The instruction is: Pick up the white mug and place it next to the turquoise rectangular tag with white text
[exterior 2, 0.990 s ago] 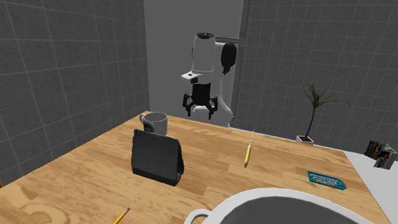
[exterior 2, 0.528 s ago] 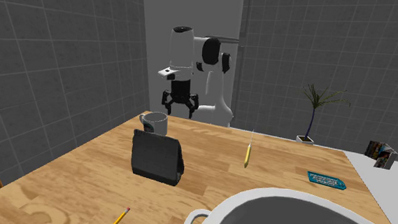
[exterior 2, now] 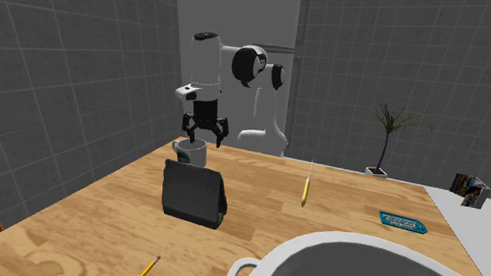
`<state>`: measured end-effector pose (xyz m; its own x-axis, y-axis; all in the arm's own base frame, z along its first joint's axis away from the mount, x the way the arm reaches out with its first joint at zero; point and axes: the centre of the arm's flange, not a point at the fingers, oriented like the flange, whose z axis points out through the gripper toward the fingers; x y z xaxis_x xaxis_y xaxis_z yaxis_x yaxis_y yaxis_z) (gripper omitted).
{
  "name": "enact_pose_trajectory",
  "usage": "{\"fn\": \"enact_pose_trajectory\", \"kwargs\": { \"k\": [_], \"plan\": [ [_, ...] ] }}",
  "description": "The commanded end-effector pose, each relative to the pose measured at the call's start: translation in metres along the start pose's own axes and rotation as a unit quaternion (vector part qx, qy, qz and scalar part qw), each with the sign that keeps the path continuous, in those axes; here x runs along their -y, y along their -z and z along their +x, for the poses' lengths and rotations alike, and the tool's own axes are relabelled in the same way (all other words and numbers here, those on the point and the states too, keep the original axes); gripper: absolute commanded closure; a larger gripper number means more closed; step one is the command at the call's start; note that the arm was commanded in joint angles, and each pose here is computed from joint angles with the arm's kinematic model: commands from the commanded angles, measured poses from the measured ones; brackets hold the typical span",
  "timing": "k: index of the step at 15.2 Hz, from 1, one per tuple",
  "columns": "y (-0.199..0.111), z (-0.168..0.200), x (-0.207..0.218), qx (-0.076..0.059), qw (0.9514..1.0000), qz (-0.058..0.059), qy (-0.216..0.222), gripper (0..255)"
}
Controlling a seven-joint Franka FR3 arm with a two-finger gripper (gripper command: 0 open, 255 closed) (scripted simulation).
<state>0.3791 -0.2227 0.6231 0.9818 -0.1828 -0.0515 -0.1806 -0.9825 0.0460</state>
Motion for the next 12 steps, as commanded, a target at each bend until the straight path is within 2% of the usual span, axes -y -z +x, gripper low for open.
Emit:
{"fn": "enact_pose_trajectory", "kwargs": {
  "k": [1, 3, 11, 12],
  "plan": [
    [-0.01, 0.0, -0.001, 0.0, 1.0, 0.0, 0.0, 0],
    [-0.024, 0.0, -0.001, 0.0, 1.0, 0.0, 0.0, 0],
    [-0.024, 0.0, -0.001, 0.0, 1.0, 0.0, 0.0, 0],
    [-0.024, 0.0, -0.001, 0.0, 1.0, 0.0, 0.0, 255]
  ]
}}
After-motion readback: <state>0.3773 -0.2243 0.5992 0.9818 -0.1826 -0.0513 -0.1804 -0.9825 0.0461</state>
